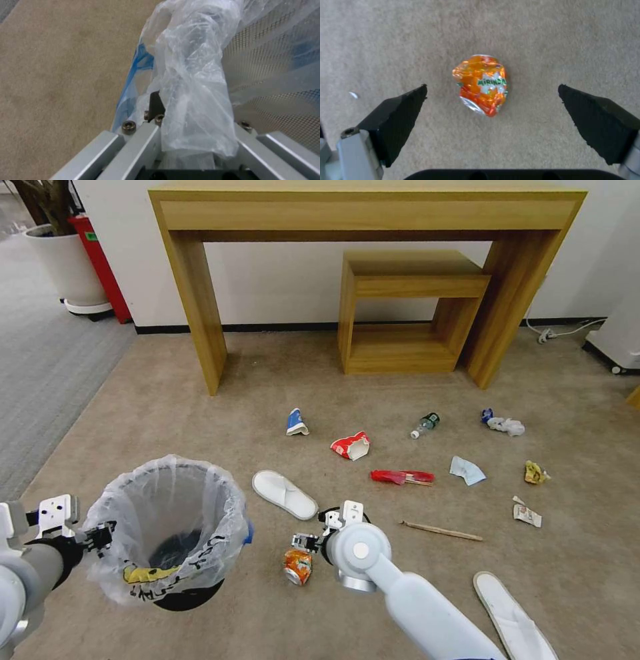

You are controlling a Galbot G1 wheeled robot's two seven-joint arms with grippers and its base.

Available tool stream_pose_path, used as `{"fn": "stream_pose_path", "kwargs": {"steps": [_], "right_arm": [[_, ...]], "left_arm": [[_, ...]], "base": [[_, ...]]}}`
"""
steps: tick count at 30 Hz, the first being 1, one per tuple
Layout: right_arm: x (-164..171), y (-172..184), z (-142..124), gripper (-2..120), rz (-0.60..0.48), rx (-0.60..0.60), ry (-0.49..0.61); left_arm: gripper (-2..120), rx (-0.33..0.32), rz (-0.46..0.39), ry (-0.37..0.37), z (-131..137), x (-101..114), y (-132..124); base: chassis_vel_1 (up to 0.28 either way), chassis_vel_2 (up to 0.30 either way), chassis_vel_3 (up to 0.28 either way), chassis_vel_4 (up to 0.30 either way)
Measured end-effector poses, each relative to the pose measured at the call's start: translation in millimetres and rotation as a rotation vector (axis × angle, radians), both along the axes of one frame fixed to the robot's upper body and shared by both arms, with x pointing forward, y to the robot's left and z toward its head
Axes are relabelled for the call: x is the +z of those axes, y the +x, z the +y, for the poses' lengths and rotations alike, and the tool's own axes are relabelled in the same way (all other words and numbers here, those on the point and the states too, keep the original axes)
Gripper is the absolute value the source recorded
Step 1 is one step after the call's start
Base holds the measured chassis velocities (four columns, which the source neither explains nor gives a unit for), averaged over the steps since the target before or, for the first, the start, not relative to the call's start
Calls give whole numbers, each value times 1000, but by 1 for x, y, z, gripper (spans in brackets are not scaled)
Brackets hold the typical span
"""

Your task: Pick up the trash bin and place the garbage on the floor into it.

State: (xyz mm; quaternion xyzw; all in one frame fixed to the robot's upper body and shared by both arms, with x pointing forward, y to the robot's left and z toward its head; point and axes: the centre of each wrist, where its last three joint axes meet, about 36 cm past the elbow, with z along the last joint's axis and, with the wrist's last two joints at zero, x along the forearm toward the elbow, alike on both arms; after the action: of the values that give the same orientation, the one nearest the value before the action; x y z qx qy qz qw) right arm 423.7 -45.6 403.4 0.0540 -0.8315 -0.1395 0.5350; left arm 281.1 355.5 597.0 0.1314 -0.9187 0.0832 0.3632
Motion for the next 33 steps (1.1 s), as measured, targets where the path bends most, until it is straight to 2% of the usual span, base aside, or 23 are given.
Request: {"fn": "stream_pose_path", "kwargs": {"steps": [18, 29, 33], "right_arm": [[-51, 7, 30, 100, 48, -27, -50], [-71, 8, 60, 100, 15, -1, -75], [-74, 9, 63, 100, -13, -3, -93]], "left_arm": [[1, -8, 10, 0, -4, -8, -4], [1, -11, 11, 5, -4, -12, -5], [1, -8, 9, 9, -4, -13, -6]], "base": [[0, 0, 0, 0], [0, 0, 0, 0], [0, 0, 0, 0]]}}
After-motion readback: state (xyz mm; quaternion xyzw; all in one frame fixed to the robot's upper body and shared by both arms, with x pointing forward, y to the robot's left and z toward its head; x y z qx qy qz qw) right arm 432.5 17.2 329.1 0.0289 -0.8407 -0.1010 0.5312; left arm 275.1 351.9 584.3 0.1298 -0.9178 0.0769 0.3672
